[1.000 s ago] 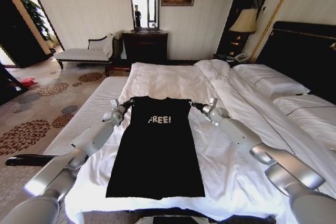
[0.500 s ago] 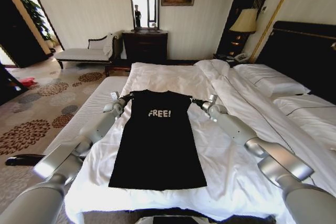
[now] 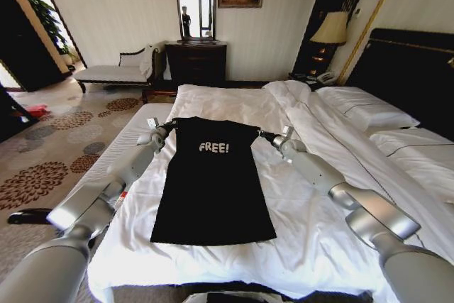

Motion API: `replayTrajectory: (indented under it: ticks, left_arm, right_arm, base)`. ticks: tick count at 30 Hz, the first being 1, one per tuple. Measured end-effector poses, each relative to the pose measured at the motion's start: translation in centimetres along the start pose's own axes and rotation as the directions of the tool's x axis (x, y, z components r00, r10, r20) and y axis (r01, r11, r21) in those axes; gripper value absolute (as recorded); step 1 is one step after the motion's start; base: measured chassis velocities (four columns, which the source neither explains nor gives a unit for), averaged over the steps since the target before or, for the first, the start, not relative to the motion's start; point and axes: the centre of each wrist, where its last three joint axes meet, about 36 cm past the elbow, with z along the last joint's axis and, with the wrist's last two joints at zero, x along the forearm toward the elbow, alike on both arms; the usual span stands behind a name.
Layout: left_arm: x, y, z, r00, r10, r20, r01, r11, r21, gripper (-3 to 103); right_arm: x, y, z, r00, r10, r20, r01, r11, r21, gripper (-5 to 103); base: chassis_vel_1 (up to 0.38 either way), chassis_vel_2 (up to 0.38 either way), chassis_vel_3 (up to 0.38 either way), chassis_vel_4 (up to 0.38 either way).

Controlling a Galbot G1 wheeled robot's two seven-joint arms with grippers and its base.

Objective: Fold the clothes on the bed.

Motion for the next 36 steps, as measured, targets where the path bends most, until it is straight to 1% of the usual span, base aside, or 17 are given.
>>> replayTrajectory:
  ticks: [6,8,11,16,18,21,22,24,27,29,31,33,34,36]
  left_arm:
    - [1.2,-1.6,1.6,0.999,0.039,0.0,-0.039,0.999,-0.002,0]
    - [1.3,-1.7,1.8,0.999,0.041,0.001,-0.041,0.999,-0.002,0]
    - [2.3,-2.1,2.1,0.999,0.051,0.009,-0.051,0.999,-0.001,0]
    - [3.4,-2.5,2.0,0.998,0.063,0.026,-0.063,0.998,0.001,0]
    - [4.3,-2.9,1.8,0.996,0.074,0.044,-0.075,0.997,0.01,0]
    - [5.9,-3.4,1.7,0.993,0.093,0.067,-0.094,0.995,0.019,0]
    - [5.9,-3.4,1.7,0.993,0.093,0.067,-0.094,0.995,0.019,0]
    - [6.8,-3.5,1.9,0.992,0.101,0.076,-0.103,0.995,0.02,0]
    - [9.2,-3.3,2.9,0.99,0.104,0.092,-0.106,0.994,0.019,0]
    - [9.7,-3.3,3.1,0.99,0.106,0.095,-0.108,0.994,0.019,0]
    - [11.2,-3.1,3.6,0.989,0.105,0.103,-0.107,0.994,0.014,0]
    - [12.6,-3.3,3.6,0.987,0.111,0.116,-0.113,0.994,0.007,0]
    - [12.6,-3.3,3.6,0.987,0.111,0.116,-0.113,0.994,0.007,0]
    - [13.6,-3.5,3.3,0.985,0.118,0.13,-0.119,0.993,0.0,0]
  right_arm:
    - [0.7,0.4,0.7,1.0,-0.022,0.005,0.022,0.999,0.026,0]
    - [0.8,0.4,0.8,1.0,-0.024,0.008,0.024,0.999,0.03,0]
    - [1.6,0.3,1.0,0.999,-0.037,0.027,0.035,0.998,0.06,0]
    - [2.7,0.2,1.1,0.997,-0.058,0.048,0.054,0.995,0.087,0]
    - [3.5,0.2,1.0,0.995,-0.073,0.066,0.066,0.993,0.101,0]
    - [4.8,0.4,1.3,0.99,-0.106,0.094,0.089,0.982,0.168,0]
    - [4.8,0.4,1.3,0.99,-0.106,0.094,0.089,0.982,0.168,0]
    - [5.6,0.8,2.0,0.986,-0.133,0.104,0.112,0.975,0.192,0]
    - [7.5,1.8,3.8,0.978,-0.178,0.113,0.152,0.967,0.204,0]
    - [7.8,2.0,4.1,0.976,-0.183,0.115,0.157,0.965,0.209,0]
    - [8.9,2.2,4.9,0.972,-0.2,0.121,0.168,0.958,0.233,0]
    - [9.9,2.6,5.0,0.967,-0.217,0.133,0.181,0.953,0.243,0]
    - [9.9,2.6,5.0,0.967,-0.217,0.133,0.181,0.953,0.243,0]
    - [10.9,2.8,4.9,0.963,-0.228,0.144,0.188,0.95,0.248,0]
  base:
    - [0.0,0.0,0.0,0.0]
    - [0.0,0.0,0.0,0.0]
    - [0.0,0.0,0.0,0.0]
    - [0.0,0.0,0.0,0.0]
    - [0.0,0.0,0.0,0.0]
    - [0.0,0.0,0.0,0.0]
    - [0.0,0.0,0.0,0.0]
    - [0.0,0.0,0.0,0.0]
    - [0.0,0.0,0.0,0.0]
    - [0.0,0.0,0.0,0.0]
    - [0.0,0.0,0.0,0.0]
    - [0.0,0.0,0.0,0.0]
    - [0.0,0.0,0.0,0.0]
    - [0.0,0.0,0.0,0.0]
